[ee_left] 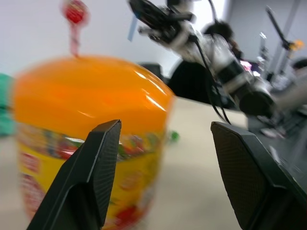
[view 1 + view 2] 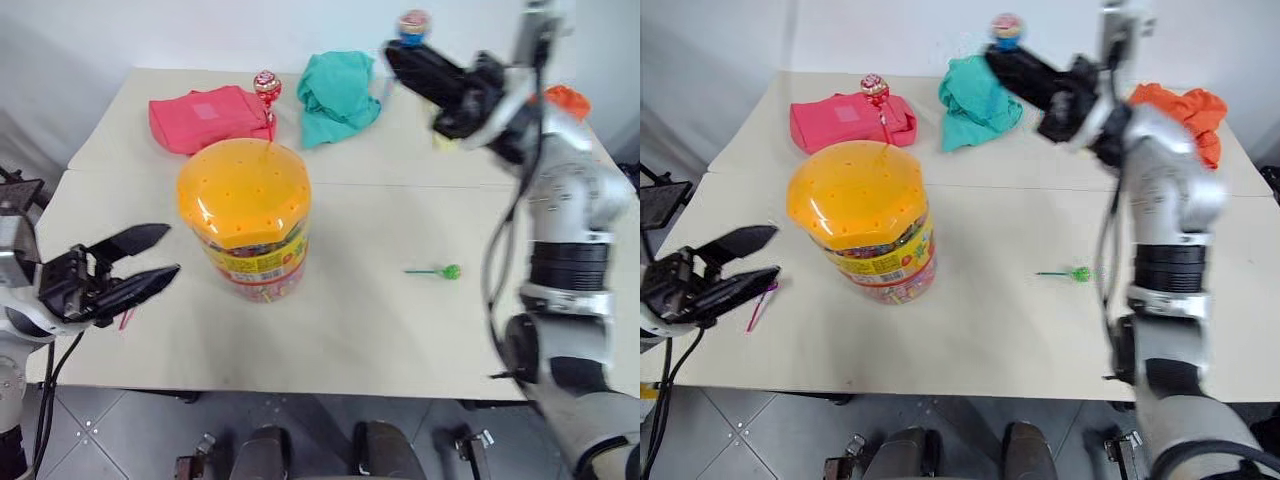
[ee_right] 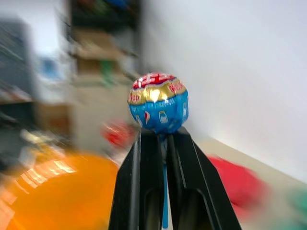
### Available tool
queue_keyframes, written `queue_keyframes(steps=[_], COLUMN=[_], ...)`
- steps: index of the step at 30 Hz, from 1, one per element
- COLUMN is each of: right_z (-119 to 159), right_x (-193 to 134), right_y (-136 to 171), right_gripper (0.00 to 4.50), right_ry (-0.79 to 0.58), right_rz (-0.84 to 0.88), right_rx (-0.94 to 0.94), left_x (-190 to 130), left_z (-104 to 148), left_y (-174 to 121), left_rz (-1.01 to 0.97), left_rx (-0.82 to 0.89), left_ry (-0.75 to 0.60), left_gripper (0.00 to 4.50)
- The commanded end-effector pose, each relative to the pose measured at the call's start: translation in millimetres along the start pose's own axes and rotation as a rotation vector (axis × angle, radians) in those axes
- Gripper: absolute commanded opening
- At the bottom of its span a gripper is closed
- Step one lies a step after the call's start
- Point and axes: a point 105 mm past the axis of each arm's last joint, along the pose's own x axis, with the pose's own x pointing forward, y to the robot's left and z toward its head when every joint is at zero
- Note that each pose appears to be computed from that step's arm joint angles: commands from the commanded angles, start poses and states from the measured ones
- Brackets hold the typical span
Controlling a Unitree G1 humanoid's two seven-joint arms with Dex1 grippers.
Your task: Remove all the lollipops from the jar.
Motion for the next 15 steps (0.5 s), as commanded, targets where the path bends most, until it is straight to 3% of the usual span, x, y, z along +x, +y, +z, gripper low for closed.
queue_keyframes(steps=[1, 5, 8, 14, 15], right_z=[-32, -90, -132, -165, -166], right_x=[-50, -143, -181, -224, -228], right_y=[-22, -43, -34, -29, -29], right_gripper=[0.01, 0.01, 0.01, 0.01, 0.27], right_ry=[0.310, 0.703, 0.902, 1.051, 1.051], right_rz=[-0.104, -0.301, -0.316, -0.365, -0.379], right_rx=[-0.134, -0.137, -0.128, -0.083, -0.058], left_x=[8, 10, 11, 16, 16], left_z=[-5, -13, -20, -19, -18], left_y=[-14, -25, -24, -23, -23], left_rz=[-0.099, -0.175, -0.192, -0.192, -0.182], left_rx=[0.039, 0.035, 0.041, 0.048, 0.047], left_ry=[0.080, 0.140, 0.176, 0.156, 0.151], left_gripper=[3.19, 3.19, 3.19, 3.19, 3.19])
